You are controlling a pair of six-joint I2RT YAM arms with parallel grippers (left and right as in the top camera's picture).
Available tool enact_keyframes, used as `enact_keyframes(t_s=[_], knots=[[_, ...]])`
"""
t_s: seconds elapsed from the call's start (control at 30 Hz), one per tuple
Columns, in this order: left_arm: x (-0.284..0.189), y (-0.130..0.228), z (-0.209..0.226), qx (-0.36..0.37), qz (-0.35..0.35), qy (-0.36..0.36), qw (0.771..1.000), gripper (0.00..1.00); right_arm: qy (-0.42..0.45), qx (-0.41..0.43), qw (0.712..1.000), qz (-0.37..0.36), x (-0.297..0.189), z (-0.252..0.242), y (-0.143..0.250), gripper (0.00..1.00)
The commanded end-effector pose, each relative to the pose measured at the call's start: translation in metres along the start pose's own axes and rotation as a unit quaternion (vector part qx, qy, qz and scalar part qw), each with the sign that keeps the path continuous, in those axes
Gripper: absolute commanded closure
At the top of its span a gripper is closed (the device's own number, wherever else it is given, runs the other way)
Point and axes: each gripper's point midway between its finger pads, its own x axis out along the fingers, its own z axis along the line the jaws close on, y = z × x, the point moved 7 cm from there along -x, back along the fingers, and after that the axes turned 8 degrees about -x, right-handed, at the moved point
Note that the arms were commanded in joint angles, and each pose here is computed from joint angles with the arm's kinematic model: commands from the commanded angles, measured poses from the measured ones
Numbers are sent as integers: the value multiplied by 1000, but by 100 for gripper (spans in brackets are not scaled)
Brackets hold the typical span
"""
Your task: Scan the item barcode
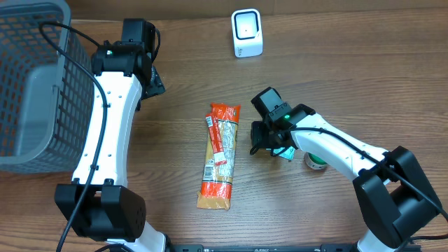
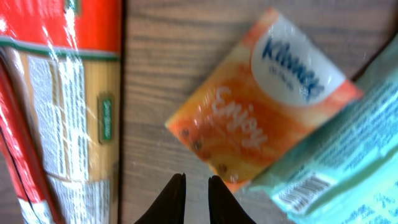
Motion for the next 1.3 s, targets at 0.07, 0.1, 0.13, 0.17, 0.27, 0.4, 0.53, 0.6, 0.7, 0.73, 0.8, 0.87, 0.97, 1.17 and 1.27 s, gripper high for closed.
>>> enact_keyframes(t_s=[0.07,0.1,0.13,0.17,0.27,0.4,0.53,0.6,0.7,0.73,0.8,0.87,0.97,1.17,1.27], knots=[[-5,-3,1,-6,-6,7,1000,0,14,14,999,-40,-3,-10,-18,83],[-5,-3,1,-6,-6,7,1000,0,19,17,998,-49,-4,-13,-21,82],[-5,-3,1,-6,-6,7,1000,0,23,21,998,-56,-4,-16,-24,82],[-5,-3,1,-6,-6,7,1000,0,28,27,997,-62,-5,-19,-27,82],[-5,-3,1,-6,-6,7,1000,0,66,73,991,-86,-8,-35,-34,82],[-5,-3,1,-6,-6,7,1000,0,74,93,988,-98,-9,-43,-40,83],[-5,-3,1,-6,-6,7,1000,0,74,97,988,-94,-3,-43,-39,83],[-5,-3,1,-6,-6,7,1000,0,76,96,988,-89,1,-43,-38,83],[-5,-3,1,-6,-6,7,1000,0,81,101,988,-79,6,-45,-35,85],[-5,-3,1,-6,-6,7,1000,0,83,109,988,-75,6,-46,-33,85],[-5,-3,1,-6,-6,7,1000,0,79,111,988,-68,7,-45,-31,86],[-5,-3,1,-6,-6,7,1000,0,58,110,991,-58,8,-40,-30,85],[-5,-3,1,-6,-6,7,1000,0,13,107,994,-32,9,-30,-25,85],[-5,-3,1,-6,-6,7,1000,0,-14,81,997,-12,12,-6,-14,84],[-5,-3,1,-6,-6,7,1000,1,-3,73,997,-18,12,-3,-12,80]])
